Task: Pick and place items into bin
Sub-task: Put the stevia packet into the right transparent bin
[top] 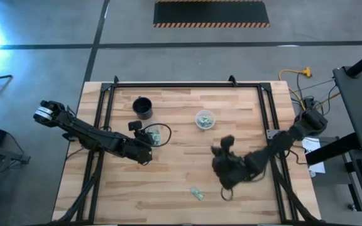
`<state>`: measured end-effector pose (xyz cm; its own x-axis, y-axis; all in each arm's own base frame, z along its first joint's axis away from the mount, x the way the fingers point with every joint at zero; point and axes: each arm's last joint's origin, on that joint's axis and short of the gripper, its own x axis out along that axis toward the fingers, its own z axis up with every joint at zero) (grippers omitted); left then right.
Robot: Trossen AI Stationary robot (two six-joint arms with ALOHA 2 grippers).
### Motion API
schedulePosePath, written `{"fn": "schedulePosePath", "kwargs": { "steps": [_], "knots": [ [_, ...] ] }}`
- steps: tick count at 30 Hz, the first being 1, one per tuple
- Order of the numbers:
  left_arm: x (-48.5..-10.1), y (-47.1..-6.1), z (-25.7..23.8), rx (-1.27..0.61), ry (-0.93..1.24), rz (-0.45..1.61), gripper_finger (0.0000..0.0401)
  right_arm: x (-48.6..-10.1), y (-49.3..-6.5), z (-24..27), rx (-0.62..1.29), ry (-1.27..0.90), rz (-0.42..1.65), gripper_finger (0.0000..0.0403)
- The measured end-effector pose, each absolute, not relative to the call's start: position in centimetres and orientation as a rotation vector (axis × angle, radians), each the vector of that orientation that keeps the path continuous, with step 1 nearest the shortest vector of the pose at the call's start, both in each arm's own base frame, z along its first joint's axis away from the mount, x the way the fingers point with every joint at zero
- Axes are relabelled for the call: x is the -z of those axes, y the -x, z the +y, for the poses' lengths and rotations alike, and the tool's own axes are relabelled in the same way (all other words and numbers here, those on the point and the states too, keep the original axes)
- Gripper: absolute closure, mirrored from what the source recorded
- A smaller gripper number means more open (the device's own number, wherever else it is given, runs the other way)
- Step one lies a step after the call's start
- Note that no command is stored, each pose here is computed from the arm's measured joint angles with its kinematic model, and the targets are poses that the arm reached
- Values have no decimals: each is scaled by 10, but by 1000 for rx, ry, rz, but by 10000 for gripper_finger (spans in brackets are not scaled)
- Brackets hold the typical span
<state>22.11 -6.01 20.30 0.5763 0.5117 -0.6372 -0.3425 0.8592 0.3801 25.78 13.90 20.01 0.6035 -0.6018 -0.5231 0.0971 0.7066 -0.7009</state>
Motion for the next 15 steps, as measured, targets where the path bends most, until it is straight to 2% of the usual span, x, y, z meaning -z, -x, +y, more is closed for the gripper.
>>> {"fn": "schedulePosePath", "kwargs": {
  "steps": [7,15],
  "knots": [
    [-204,-222,-60,-504,-224,811,245,-204,-281,70,629,624,893,394],
    [-203,-221,-60,-504,-226,814,245,-195,-304,2,481,467,842,394]
  ]
}}
